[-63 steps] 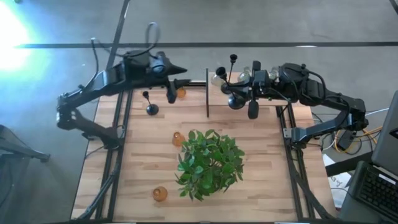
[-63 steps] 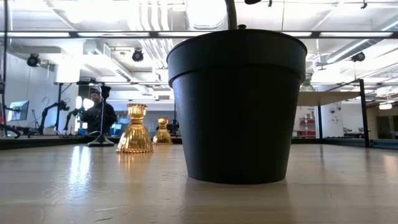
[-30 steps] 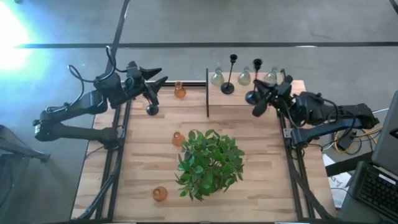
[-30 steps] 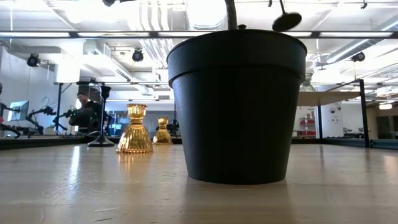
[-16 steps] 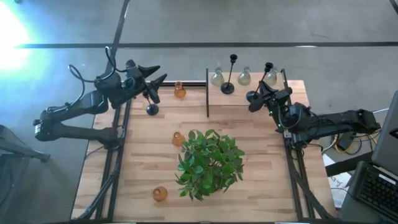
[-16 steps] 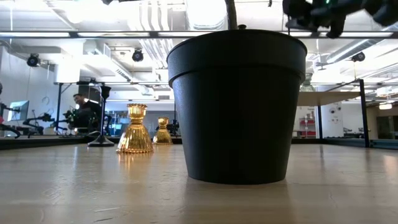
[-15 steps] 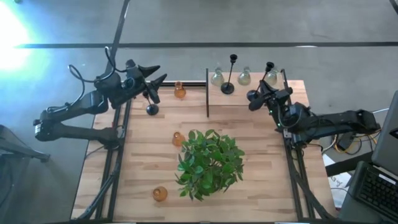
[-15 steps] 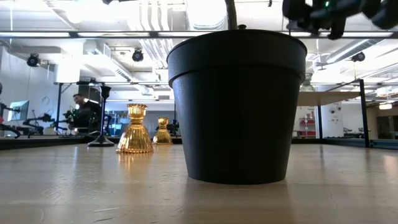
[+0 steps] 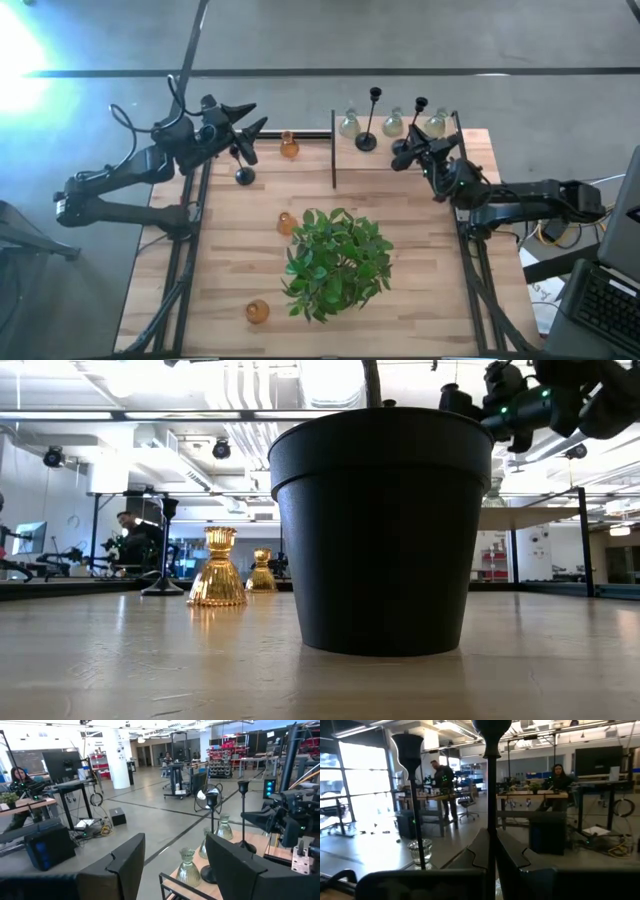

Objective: Pick & Place candle stick holders
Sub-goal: Put the bottom black candle holder on the shelf

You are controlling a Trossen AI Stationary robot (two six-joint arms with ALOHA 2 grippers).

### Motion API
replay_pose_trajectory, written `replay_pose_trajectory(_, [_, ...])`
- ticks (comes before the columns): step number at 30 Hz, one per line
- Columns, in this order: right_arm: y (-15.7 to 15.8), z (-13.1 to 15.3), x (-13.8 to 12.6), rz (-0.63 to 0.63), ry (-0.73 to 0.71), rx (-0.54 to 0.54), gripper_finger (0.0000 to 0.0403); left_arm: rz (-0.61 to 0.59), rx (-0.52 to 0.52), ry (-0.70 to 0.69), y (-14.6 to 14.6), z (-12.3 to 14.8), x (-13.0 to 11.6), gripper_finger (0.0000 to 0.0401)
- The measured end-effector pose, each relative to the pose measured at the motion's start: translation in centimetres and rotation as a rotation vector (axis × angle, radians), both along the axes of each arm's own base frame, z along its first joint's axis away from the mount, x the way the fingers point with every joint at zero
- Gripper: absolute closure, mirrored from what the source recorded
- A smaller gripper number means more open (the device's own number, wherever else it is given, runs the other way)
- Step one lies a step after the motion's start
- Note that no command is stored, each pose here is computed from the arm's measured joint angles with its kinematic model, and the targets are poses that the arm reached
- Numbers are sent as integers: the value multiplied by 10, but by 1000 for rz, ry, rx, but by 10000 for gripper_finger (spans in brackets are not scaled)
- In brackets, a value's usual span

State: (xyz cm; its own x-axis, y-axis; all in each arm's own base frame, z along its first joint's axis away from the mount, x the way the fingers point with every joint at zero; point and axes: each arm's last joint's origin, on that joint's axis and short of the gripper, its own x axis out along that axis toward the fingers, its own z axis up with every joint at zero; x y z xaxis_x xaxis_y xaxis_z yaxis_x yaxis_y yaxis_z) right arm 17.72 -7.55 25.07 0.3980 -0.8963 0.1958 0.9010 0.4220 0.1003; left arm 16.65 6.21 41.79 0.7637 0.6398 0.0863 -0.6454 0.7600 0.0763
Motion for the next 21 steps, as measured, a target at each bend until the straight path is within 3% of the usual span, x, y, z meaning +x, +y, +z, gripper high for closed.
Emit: replay_pose_trajectory(21, [-14,-18,14,8,53,27,395,2,-10,-2,0,-1,1,188])
